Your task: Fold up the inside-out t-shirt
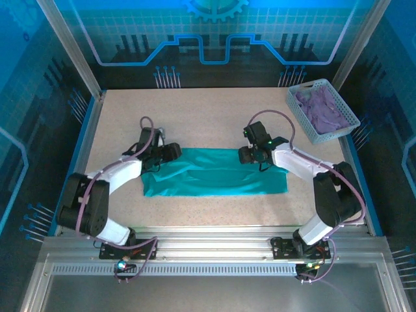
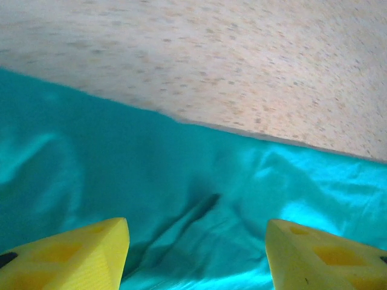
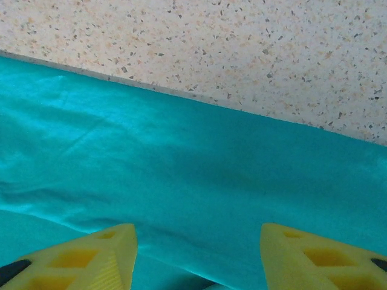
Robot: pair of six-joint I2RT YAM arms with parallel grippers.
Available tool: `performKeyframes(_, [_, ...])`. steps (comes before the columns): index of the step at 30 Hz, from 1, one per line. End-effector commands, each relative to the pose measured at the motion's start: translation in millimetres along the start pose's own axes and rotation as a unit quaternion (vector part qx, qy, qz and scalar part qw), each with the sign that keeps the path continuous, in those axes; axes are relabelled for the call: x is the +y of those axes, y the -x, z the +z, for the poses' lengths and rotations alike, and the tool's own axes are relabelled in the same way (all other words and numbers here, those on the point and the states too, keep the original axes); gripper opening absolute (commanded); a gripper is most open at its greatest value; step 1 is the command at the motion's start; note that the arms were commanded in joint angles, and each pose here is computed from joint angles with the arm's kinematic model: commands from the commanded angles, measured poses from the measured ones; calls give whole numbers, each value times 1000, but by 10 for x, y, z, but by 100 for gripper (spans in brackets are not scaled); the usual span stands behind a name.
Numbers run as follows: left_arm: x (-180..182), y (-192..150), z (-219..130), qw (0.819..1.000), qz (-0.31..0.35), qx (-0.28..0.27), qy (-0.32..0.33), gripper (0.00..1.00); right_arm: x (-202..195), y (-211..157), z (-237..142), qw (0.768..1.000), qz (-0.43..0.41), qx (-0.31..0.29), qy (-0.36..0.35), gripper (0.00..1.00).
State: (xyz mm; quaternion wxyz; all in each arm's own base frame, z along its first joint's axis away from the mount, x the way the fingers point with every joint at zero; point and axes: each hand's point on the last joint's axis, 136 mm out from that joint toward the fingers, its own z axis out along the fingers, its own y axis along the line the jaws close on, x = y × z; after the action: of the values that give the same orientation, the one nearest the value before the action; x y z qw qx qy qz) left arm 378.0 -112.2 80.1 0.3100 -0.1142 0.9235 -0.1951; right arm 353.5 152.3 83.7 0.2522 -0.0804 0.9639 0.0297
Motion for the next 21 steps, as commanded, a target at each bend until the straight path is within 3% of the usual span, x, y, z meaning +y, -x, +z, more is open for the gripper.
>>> performKeyframes(1, [-68,73,169,999,35,9,0,62,48,44,-9,1000,4,-2,5,56])
performKeyframes(7, [-242,-267,296,994,40,89,-39,63,-29,-11,-20,1000,0,1,-9,56])
performKeyframes(13, [-539,-703,-40,980,28,148,-132,60,-87,-87,38,1000,11,10,-8,56])
performKeyframes(21, [-701,-1218,-453,957,-18,214,-193,50,-118,-123,32,1000,14,15,-11,56])
